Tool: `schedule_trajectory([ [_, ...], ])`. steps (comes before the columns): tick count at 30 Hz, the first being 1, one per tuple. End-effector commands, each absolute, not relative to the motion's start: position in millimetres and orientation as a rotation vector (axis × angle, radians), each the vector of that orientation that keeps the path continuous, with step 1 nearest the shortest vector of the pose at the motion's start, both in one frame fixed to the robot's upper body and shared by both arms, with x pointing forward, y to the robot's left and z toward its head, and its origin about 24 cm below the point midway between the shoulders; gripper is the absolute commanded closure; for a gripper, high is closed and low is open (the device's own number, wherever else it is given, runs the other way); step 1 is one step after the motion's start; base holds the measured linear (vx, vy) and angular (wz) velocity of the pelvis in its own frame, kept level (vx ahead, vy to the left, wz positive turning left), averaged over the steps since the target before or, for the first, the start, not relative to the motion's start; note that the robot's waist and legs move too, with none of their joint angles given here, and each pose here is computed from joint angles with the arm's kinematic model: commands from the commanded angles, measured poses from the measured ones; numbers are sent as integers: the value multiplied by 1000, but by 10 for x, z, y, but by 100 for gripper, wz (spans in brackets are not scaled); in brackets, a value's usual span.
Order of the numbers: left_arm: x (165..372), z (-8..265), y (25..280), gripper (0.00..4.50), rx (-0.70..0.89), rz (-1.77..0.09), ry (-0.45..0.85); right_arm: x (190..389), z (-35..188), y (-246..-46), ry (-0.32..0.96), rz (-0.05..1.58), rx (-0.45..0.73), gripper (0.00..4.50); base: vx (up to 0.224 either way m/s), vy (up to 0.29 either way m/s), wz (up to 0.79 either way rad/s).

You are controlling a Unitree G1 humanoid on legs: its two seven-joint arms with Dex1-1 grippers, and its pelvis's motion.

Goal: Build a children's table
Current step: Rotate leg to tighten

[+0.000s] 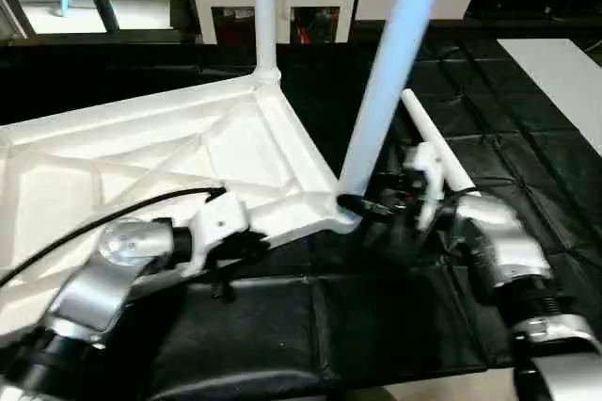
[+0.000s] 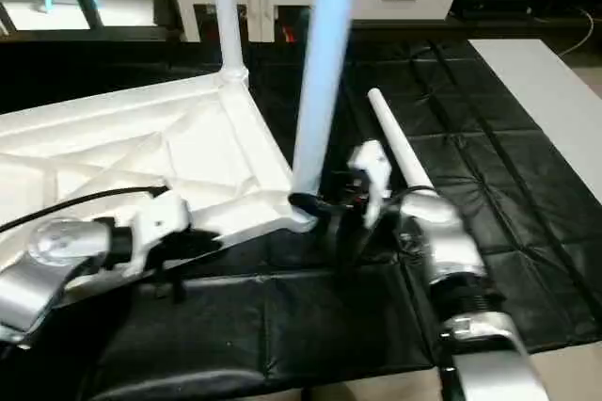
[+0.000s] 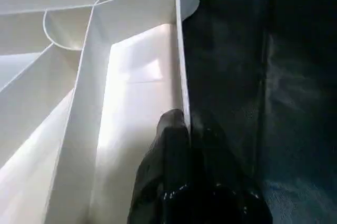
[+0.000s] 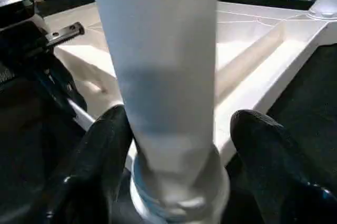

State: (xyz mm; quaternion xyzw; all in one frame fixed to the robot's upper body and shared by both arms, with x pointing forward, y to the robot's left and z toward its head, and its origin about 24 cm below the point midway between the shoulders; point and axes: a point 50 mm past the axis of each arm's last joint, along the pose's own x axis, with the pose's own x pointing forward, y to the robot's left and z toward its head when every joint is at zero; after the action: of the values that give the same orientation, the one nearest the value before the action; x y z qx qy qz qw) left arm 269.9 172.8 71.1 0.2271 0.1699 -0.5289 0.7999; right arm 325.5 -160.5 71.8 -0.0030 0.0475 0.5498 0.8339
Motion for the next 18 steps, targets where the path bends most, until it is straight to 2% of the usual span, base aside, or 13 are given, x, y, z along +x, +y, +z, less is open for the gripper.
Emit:
schedule_trajectory([
  [1,2623,576,1778,450,473,-1157,443,3261,756,-1634,72,1167,-29,115,0,0,0],
  [3,2626,582,1776,450,472,-1166,436,3249,747,-1620,72,1188,-27,115,0,0,0],
  [5,2630,588,1759,450,470,-1180,426,3223,732,-1586,92,1224,14,148,0,0,0],
  [7,2628,593,1749,450,470,-1190,422,3201,711,-1562,106,1248,32,148,0,0,0],
  [12,2628,604,1736,450,469,-1203,417,3160,658,-1524,132,1280,37,200,0,0,0],
  [14,2627,605,1733,450,469,-1206,417,3160,636,-1519,138,1272,33,200,0,0,0],
  [15,2627,605,1733,450,469,-1206,417,3160,636,-1519,138,1272,33,220,0,0,0],
  [18,2653,596,1730,450,485,-1180,424,3248,563,-1517,155,1107,-1,240,0,0,0],
])
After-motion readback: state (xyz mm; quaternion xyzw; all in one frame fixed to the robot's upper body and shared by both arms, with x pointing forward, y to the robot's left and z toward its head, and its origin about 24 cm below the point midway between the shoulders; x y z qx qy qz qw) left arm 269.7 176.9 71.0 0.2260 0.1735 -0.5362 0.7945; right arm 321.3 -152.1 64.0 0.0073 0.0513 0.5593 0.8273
